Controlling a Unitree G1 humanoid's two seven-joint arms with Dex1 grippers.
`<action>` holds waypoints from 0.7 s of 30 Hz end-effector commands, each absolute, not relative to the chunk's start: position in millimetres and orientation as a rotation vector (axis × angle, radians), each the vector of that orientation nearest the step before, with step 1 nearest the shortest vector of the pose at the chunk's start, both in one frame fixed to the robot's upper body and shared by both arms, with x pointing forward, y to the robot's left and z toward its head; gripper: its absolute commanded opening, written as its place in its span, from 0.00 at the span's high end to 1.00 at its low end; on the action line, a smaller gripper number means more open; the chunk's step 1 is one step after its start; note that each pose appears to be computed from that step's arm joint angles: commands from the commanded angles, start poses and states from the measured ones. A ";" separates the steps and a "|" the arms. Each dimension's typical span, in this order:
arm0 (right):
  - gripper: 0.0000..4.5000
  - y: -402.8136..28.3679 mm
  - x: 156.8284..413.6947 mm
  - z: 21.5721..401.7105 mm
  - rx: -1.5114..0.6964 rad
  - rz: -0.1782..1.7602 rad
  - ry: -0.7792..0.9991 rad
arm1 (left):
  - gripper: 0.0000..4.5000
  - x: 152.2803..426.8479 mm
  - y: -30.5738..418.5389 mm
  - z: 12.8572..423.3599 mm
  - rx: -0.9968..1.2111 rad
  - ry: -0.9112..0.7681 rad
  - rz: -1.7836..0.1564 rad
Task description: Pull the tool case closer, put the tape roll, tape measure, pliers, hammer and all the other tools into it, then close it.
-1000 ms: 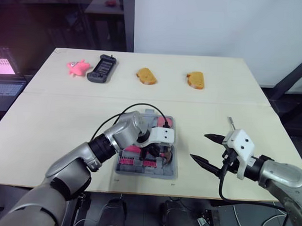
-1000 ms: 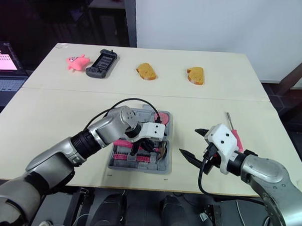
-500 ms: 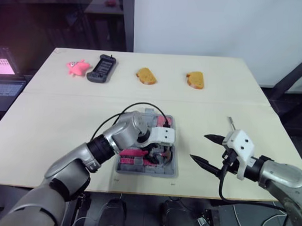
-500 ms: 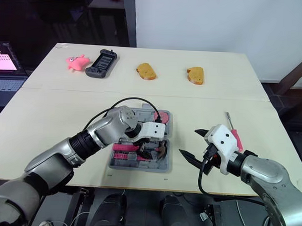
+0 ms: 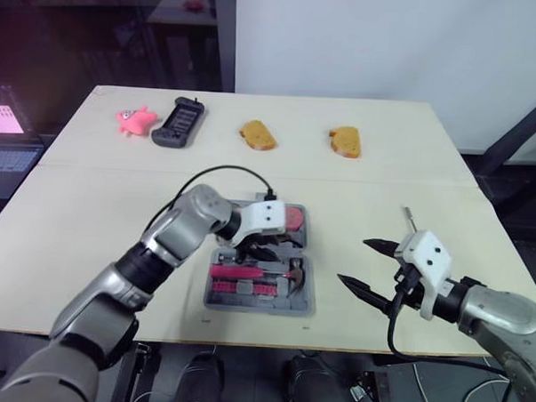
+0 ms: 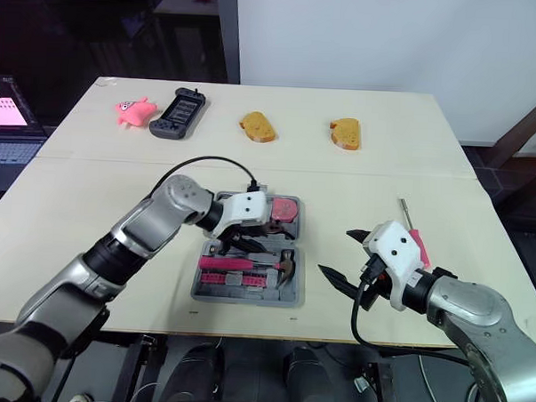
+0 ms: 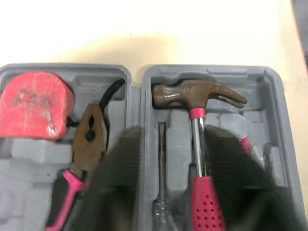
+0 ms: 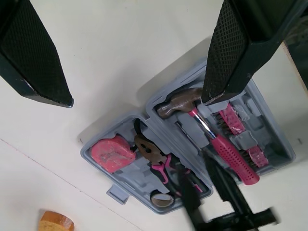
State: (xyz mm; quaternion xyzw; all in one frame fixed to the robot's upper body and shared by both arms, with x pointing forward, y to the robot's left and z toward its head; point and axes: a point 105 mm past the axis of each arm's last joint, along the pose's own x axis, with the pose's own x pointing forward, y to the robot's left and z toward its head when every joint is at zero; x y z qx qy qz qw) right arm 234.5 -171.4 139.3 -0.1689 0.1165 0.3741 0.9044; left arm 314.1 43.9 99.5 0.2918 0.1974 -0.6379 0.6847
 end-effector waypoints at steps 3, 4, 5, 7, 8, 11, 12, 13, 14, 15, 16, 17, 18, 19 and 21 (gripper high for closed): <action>0.00 -166.4 231.1 147.5 -0.357 0.781 0.200 | 0.99 310.5 47.4 113.2 0.591 0.288 -1.431; 0.00 -166.5 231.0 147.5 -0.356 0.780 0.200 | 0.99 307.9 48.8 110.7 0.575 0.290 -1.435; 0.00 -166.5 231.0 147.6 -0.355 0.780 0.200 | 0.99 306.2 49.6 109.1 0.563 0.291 -1.436; 0.00 -166.1 230.8 147.8 -0.355 0.782 0.200 | 0.99 303.2 52.0 103.9 0.568 0.304 -1.443; 0.00 -166.0 230.7 147.8 -0.354 0.783 0.200 | 0.99 301.6 53.8 99.1 0.569 0.320 -1.443; 0.00 -166.0 230.7 147.9 -0.354 0.783 0.201 | 0.99 298.5 58.5 86.2 0.574 0.363 -1.439; 0.00 -166.1 230.6 148.0 -0.353 0.783 0.201 | 0.99 299.0 59.2 83.1 0.578 0.366 -1.429; 0.00 -166.3 230.4 148.0 -0.352 0.783 0.202 | 0.99 299.0 58.9 81.4 0.572 0.368 -1.426; 0.00 -166.5 230.3 147.9 -0.353 0.783 0.203 | 0.99 299.4 58.7 80.2 0.572 0.369 -1.422; 0.00 -166.7 230.3 147.8 -0.353 0.782 0.204 | 0.99 299.7 58.8 78.9 0.578 0.369 -1.419; 0.00 -166.8 230.2 147.8 -0.353 0.781 0.204 | 0.99 299.4 59.4 76.8 0.588 0.374 -1.419; 0.00 -166.8 230.1 147.8 -0.353 0.781 0.204 | 0.99 298.9 60.1 74.6 0.593 0.381 -1.420; 0.00 -166.9 230.2 147.8 -0.353 0.779 0.204 | 0.99 298.3 61.2 71.6 0.600 0.391 -1.419; 0.00 -167.0 230.1 147.9 -0.353 0.778 0.204 | 0.99 298.2 62.3 68.9 0.608 0.396 -1.417; 0.00 -167.0 230.0 148.0 -0.353 0.778 0.204 | 0.99 297.8 63.7 65.3 0.619 0.407 -1.416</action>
